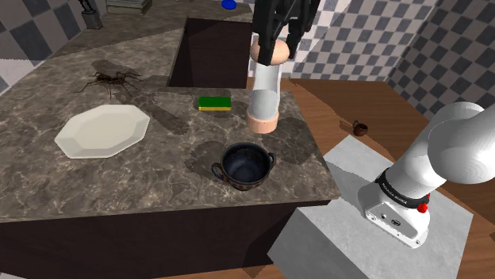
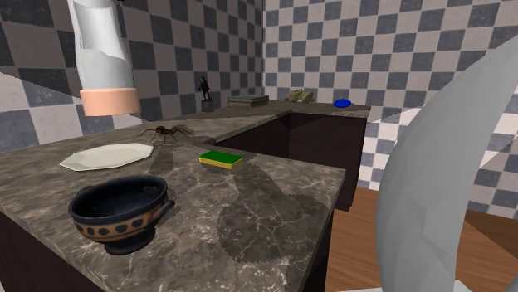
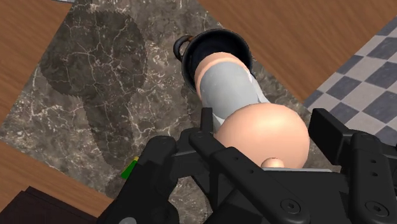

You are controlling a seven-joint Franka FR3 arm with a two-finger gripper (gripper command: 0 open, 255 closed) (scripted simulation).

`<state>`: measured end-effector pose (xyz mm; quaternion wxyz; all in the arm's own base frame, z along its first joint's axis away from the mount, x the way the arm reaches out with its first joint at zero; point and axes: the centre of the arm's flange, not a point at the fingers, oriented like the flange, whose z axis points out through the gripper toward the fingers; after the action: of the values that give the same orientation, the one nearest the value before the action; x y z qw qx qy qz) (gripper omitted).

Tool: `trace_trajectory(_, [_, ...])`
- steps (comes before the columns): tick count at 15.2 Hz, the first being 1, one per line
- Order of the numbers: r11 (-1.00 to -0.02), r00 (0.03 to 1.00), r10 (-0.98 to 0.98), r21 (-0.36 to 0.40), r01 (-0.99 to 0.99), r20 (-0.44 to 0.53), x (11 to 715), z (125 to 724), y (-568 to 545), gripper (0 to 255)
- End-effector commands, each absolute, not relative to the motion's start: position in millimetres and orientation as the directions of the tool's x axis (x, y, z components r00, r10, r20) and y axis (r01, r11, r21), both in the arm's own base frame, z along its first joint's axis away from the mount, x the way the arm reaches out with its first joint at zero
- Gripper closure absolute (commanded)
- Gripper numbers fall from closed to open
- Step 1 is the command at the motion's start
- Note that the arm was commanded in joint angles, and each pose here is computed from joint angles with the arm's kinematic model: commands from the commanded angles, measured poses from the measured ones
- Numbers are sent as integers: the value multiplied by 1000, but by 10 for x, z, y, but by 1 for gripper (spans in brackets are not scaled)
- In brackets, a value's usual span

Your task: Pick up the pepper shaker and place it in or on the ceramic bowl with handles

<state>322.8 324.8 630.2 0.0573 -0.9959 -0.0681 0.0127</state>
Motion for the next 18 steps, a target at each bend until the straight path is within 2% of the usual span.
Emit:
trace_trajectory(1, [-984,991,135,-118,132,-18,3264,6291,3388,255])
trace_trajectory(18, [-984,991,135,-118,132,-18,3264,5393,3388,255])
